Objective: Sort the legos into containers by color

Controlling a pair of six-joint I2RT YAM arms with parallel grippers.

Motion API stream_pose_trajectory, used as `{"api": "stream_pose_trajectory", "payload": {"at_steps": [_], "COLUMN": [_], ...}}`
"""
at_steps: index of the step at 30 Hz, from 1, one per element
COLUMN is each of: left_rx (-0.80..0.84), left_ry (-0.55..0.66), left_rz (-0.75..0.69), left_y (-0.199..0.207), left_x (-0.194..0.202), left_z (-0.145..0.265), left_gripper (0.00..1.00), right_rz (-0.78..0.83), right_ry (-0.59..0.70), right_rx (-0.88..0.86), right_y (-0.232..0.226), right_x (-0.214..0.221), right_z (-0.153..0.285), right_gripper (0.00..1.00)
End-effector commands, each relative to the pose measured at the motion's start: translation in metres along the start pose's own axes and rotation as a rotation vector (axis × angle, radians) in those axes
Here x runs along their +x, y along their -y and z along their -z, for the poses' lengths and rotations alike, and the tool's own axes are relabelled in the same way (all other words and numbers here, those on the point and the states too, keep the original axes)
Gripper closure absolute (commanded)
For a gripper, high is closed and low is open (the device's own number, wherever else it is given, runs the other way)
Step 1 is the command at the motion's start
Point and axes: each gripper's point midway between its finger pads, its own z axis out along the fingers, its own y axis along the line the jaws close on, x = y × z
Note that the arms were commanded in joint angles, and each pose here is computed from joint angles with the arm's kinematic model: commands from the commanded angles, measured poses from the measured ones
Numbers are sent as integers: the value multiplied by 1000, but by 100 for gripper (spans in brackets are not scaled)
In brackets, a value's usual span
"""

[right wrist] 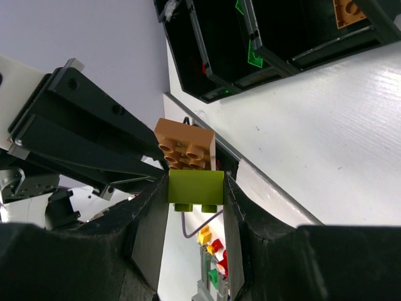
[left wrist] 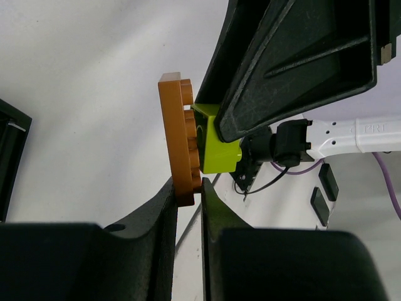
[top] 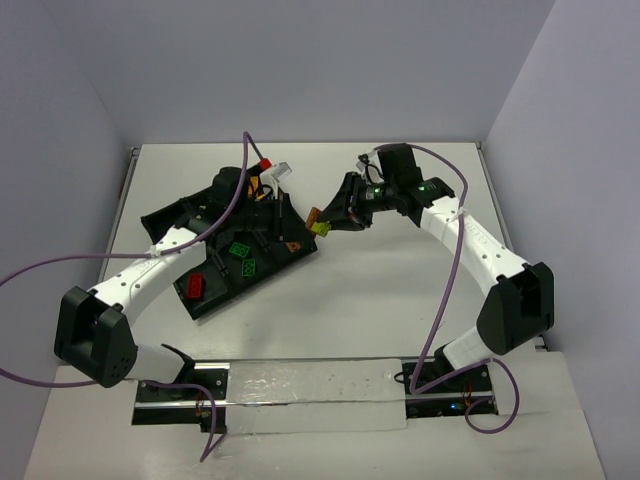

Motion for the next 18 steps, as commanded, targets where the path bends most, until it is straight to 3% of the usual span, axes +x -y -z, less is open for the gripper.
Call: {"api": "stream_pose_trajectory", "payload": {"at_steps": [1,10,18], "left_rx": [17,28,-22], "left_ry": [42,37,42], "left_rz": [-44,-39,-29], "left_y": [8,9,-1], "left_x": [-13,-11,-10], "left_z": [0,0,0], "left_gripper": [100,100,100], "right_rz": [20,25,28], "right_ry": [0,14,26], "right_rx": [-2,8,16], "right_y": [3,5,7], "right_x": [2,-1,-3], "right_z": [0,0,2], "right_gripper": [100,75,78]}}
